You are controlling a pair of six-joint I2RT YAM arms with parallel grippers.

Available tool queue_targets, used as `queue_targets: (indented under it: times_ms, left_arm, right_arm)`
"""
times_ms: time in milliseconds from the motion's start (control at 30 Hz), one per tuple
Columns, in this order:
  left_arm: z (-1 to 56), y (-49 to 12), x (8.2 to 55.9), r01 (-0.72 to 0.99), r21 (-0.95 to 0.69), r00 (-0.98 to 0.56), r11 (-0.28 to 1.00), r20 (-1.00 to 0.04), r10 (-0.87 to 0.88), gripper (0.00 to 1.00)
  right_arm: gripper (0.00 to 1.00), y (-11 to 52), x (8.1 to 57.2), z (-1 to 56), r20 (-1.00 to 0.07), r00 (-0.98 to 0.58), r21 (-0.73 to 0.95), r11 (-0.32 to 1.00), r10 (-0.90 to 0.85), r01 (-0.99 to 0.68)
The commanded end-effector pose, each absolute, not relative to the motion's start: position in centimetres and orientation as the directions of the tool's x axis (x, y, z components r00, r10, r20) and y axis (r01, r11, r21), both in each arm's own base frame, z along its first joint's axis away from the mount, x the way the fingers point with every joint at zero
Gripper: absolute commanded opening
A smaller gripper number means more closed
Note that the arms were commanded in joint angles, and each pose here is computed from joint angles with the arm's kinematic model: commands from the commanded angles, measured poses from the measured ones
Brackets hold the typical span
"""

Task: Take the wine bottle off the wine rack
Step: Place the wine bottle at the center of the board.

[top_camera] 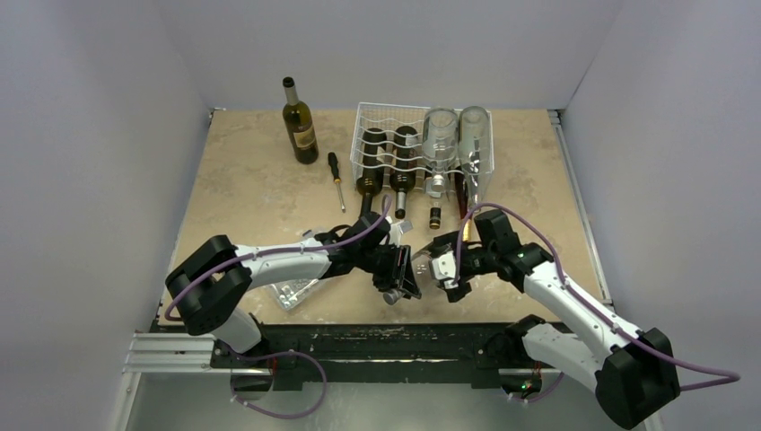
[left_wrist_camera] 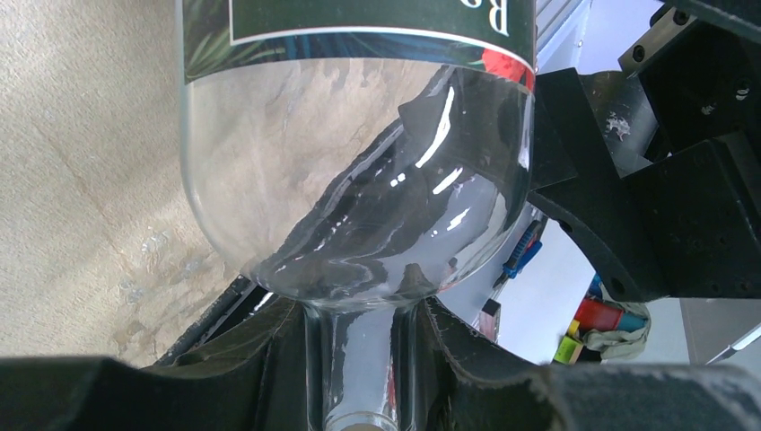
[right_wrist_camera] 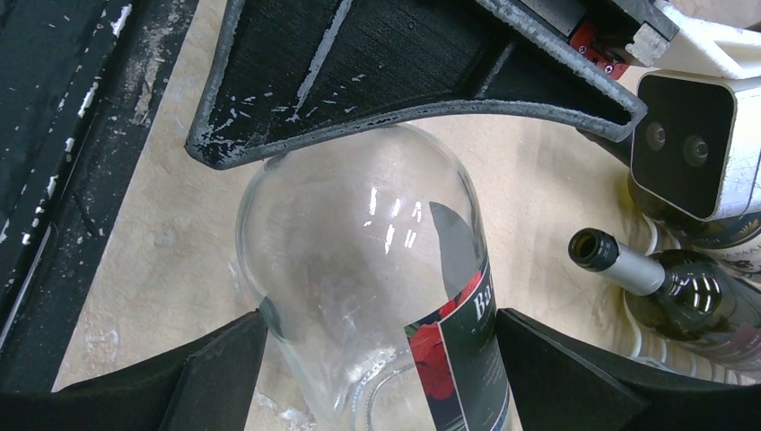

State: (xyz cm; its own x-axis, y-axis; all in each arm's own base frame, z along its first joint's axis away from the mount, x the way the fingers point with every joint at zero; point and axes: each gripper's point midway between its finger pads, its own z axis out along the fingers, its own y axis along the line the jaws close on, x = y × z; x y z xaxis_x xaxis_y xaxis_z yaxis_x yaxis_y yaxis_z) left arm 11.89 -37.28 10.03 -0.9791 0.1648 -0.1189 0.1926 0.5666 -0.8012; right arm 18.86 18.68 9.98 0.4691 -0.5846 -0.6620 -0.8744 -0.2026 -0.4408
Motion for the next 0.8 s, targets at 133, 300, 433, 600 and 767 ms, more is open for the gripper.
queue_targets:
  times_ms: [133,300,433,600,767]
  left_arm:
    - [18.4,-40.8,11.4,0.365,-0.902,-0.922,0.233,-0.315,0.224,0.16]
    - [17.5,-39.9,11.2,0.356,-0.896,-0.926,0.265,-0.299,0.23,0.06]
    - [17.2,-38.8,11.3,0.36,-0.884,-0.926,0.299,-0.298,0.234,0.06]
    - [17.6,-37.8,11.0,0.384,-0.868,-0.914,0.314,-0.309,0.263,0.07]
    - [17.6,-37.0,10.5,0.384,-0.86,-0.912,0.335,-0.295,0.286,0.09]
  right_arm:
    - [0.99,18.4,19.9,9.8,-0.664,0.411,-0.431,-0.129,-0.625,-0.893]
    - [0.99,18.1,20.7,12.2,-0.71,0.39,-0.448,-0.051,-0.586,-0.892]
    - [0.99,16.8,20.4,11.8,-0.694,0.381,-0.446,-0.051,-0.611,-0.894]
    - [0.99,15.9,21.2,11.1,-0.668,0.359,-0.45,-0.031,-0.652,-0.892]
    - [0.99,15.3,21.7,10.5,-0.658,0.33,-0.443,-0.007,-0.676,-0.897]
